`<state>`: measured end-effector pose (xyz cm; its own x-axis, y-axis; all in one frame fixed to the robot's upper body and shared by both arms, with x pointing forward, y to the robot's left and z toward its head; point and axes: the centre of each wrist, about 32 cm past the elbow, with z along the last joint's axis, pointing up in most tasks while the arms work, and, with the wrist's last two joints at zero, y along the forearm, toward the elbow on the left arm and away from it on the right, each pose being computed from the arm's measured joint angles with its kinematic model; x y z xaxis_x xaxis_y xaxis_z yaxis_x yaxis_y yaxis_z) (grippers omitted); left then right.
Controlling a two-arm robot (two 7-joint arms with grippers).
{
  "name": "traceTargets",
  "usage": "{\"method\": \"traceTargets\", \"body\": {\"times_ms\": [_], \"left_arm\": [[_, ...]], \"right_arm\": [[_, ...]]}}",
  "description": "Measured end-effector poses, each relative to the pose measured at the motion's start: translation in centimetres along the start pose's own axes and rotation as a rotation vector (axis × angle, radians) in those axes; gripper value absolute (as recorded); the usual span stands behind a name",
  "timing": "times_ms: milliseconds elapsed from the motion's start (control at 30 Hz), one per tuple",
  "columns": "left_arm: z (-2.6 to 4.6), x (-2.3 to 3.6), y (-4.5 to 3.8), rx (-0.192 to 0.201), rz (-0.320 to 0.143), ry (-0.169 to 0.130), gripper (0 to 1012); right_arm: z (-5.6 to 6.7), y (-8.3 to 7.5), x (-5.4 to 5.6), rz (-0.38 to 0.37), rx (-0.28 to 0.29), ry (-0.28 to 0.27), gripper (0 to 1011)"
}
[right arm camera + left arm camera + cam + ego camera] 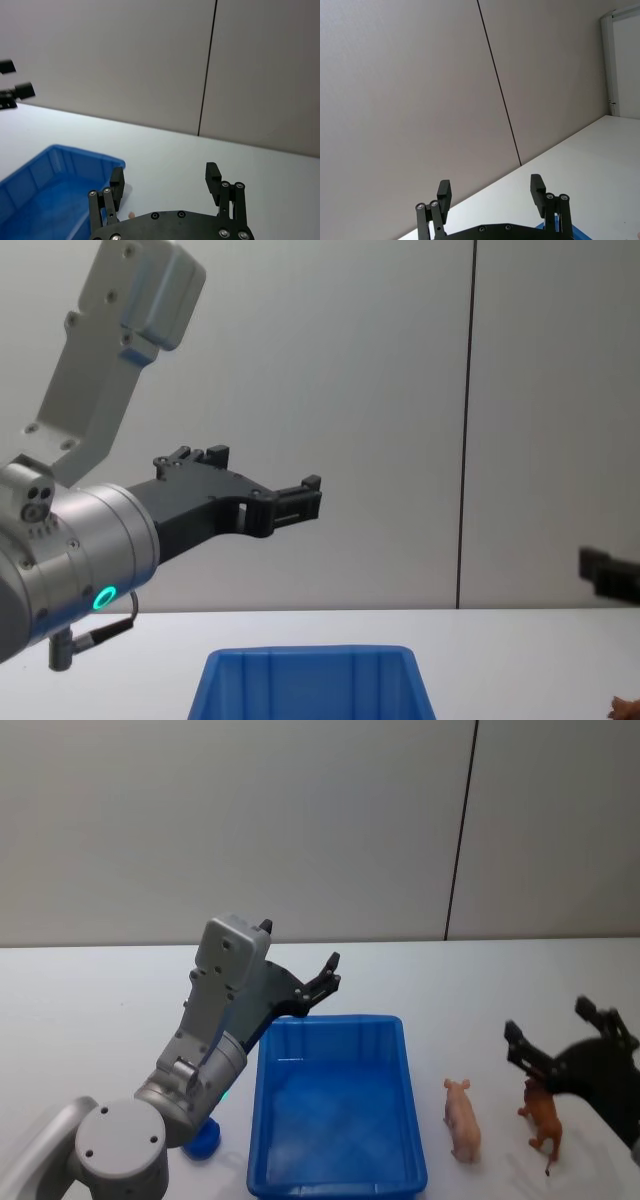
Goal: Pick up the two dolls from the table and place them into the box.
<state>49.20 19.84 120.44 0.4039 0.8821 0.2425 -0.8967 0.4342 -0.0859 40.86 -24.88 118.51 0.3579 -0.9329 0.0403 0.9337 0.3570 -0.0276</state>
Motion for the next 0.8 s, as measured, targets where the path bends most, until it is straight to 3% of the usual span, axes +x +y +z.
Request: {"method": "traceTargets", "body": {"times_ms": [433, 800], "left_arm": [[0.0, 0.0, 0.0, 0.0, 0.0, 0.0, 1001], [0.0, 0.0, 0.0, 0.0, 0.0, 0.0, 1001]], "right_arm": [[-2.0, -2.7, 0.1, -0.08, -0.197, -0.03, 1001], [-4.5, -1.4, 0.2, -0.104, -0.317, -0.078, 1001]]}}
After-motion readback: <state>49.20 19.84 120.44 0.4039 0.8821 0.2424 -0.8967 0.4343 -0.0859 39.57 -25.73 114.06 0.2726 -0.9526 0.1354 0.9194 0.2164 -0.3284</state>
